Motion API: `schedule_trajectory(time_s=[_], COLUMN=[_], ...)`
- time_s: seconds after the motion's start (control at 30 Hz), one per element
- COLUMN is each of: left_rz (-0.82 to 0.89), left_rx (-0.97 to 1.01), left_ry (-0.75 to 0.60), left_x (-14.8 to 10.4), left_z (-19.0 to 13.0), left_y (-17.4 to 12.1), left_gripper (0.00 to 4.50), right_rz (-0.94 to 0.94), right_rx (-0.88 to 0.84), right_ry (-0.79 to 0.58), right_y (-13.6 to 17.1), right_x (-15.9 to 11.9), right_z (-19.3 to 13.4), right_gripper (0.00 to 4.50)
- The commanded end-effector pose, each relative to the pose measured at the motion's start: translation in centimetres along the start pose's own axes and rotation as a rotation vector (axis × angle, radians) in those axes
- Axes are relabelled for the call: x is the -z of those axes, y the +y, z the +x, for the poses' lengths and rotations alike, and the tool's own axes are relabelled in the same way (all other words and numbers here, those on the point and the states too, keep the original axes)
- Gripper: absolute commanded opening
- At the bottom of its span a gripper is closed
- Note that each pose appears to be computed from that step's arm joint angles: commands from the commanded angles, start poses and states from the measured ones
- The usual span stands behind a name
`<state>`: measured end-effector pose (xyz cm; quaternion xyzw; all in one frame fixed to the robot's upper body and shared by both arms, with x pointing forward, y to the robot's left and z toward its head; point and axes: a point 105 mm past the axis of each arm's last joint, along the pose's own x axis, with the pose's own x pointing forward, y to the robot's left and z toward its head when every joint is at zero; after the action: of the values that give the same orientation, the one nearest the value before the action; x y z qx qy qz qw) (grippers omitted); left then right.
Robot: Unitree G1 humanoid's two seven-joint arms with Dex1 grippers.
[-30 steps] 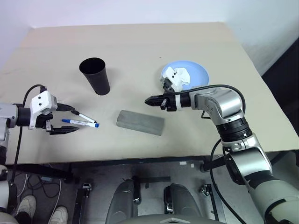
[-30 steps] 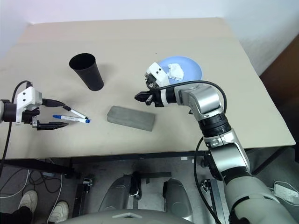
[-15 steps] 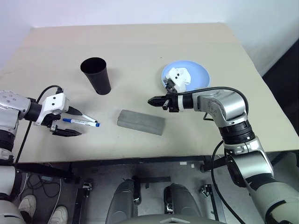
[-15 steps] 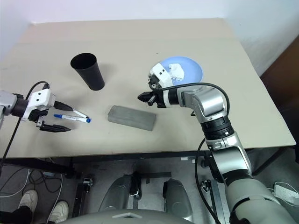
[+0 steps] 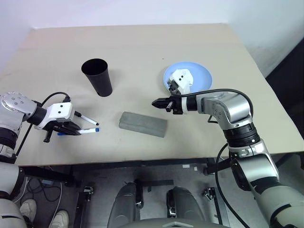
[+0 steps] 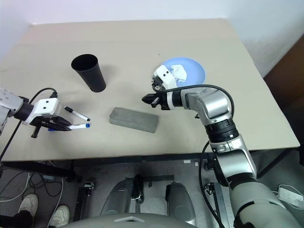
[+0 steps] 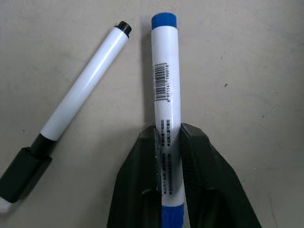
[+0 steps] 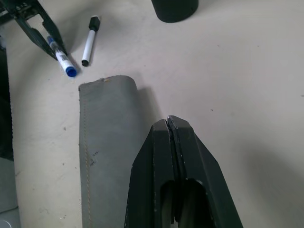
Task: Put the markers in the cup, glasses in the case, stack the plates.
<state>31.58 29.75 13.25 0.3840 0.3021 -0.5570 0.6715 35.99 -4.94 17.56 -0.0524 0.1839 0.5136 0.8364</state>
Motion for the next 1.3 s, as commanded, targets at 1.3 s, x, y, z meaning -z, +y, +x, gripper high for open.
schedule_trajectory(time_s=[1.3], left_rz=[-0.084], left_rx=[-0.889], left_ry=[-1.112], left_x=[-13.4], left_z=[-8.4], left_y=[7.6], left_gripper=[0.28], right_rz=[-0.066], right_rx=[-0.084], right_ry=[-0.116], right_y=[2.3], right_x=[-2.3], right_z=[0.6], right_gripper=[0.00])
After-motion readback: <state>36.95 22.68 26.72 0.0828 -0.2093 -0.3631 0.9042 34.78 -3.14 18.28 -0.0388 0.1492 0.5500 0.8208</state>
